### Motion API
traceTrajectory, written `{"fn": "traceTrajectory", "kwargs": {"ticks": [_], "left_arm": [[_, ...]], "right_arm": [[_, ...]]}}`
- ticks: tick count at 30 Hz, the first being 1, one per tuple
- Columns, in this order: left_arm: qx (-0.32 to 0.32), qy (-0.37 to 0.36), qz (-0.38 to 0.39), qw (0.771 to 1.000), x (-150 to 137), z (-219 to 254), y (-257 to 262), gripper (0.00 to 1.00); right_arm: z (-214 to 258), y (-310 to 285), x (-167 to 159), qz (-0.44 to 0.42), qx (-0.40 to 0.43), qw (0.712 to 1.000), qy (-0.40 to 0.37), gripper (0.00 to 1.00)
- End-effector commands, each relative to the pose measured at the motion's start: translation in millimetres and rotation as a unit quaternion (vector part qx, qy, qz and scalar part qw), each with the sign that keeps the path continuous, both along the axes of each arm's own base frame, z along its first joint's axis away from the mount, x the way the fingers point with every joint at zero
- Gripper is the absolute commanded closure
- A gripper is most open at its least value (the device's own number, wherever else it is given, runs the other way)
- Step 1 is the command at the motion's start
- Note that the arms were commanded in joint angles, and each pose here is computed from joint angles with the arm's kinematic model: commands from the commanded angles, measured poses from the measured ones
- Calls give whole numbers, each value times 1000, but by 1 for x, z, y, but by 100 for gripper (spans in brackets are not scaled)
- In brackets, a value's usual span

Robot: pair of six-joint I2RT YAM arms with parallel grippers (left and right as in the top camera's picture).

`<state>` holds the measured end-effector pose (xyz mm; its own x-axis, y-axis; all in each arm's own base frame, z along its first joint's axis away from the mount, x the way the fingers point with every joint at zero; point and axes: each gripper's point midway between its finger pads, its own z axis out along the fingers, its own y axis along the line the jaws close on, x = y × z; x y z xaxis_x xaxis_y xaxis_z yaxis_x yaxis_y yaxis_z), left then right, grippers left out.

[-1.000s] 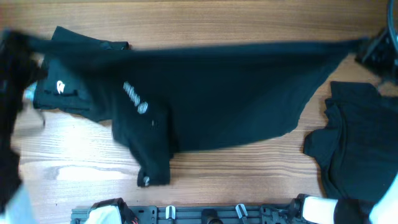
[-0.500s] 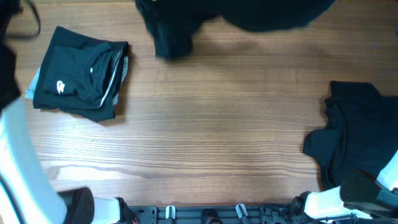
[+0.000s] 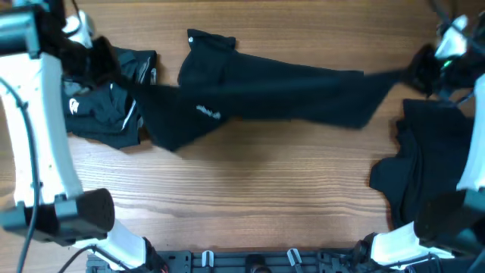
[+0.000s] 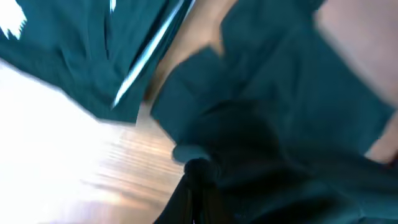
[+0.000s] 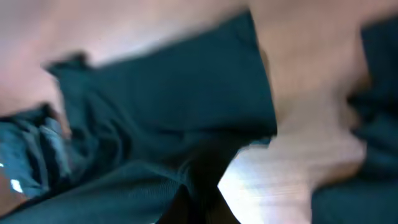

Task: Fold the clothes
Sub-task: 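Swing the lifted T-shirt forward and lay it flat at table center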

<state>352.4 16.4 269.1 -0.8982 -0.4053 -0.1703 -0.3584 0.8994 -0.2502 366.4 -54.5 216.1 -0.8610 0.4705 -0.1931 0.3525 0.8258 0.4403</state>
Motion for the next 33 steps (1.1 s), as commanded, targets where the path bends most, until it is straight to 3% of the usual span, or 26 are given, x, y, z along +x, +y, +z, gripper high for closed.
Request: {"fn": "traceTrajectory", "kwargs": {"ticks": [1,7,13,17,19,23,26,28,30,33], "left_arm": [[-1,32,0,999,-19,-14,0,96],[5,-7,-4,1000,-38,14,-7,96],[57,-138,34,988,-95,86,5,96],[129,-254,90,954,-150,138,25,96],[167,-314,125,926,-180,164,35,96],[190,-379,156,892,-206,191,41,96],[189,-373,155,895,-194,190,43,96],[175,-350,142,909,-169,181,42,96],[145,-324,100,930,-134,167,33,96],[76,-296,20,952,-55,140,15,96]], "right_arm": [[-31,-6,-15,21,-23,999,37,96],[-15,8,-17,44,0,999,4,96],[67,21,-43,30,-25,994,-101,96],[139,32,-76,-10,-42,979,-197,96],[168,37,-91,-23,-53,969,-241,96],[195,37,-106,-47,-66,957,-280,96],[188,34,-98,-54,-57,961,-264,96],[177,32,-83,-53,-42,968,-243,96],[165,30,-66,-47,-25,973,-225,96],[149,31,-26,-24,15,976,-218,96]]}}
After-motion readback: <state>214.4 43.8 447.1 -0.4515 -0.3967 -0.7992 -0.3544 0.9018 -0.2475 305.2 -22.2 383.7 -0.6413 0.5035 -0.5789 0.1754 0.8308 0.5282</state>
